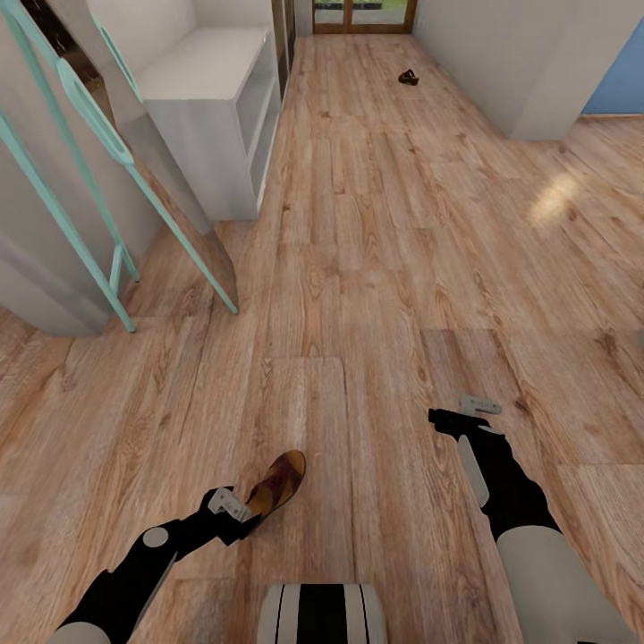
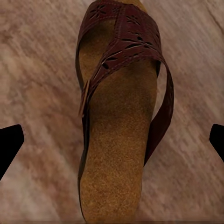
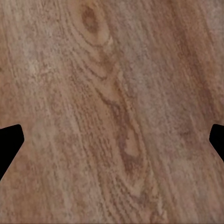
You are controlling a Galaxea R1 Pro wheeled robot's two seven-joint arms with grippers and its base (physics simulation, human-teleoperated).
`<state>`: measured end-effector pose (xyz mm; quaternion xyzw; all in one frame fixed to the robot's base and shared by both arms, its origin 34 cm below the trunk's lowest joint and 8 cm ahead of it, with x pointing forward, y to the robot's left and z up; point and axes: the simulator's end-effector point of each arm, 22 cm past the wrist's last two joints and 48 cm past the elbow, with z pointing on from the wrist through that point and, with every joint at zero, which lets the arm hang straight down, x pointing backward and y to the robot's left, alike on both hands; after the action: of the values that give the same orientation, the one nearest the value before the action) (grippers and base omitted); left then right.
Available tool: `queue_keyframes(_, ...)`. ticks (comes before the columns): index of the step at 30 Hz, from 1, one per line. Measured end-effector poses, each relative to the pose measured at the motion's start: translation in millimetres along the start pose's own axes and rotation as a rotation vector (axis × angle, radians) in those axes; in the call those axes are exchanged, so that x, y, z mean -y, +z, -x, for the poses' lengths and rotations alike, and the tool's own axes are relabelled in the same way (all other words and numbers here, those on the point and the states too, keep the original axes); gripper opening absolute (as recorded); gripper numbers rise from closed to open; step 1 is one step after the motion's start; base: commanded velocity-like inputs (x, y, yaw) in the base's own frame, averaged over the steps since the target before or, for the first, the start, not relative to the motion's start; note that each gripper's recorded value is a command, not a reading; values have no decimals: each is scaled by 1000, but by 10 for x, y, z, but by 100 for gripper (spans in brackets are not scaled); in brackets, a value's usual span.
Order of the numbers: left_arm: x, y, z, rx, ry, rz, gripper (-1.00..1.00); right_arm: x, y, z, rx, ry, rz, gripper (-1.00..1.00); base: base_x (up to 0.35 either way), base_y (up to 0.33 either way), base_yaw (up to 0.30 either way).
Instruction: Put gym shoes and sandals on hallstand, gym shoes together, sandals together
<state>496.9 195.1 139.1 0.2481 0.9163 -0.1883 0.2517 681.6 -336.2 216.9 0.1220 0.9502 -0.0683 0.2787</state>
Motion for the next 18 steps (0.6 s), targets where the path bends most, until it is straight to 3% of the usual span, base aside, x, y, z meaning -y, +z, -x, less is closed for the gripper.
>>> queue_keyframes(18,-26,-14,-19,-4,2,3,100,6,0,2,0,-1,-1,100,0,0,0)
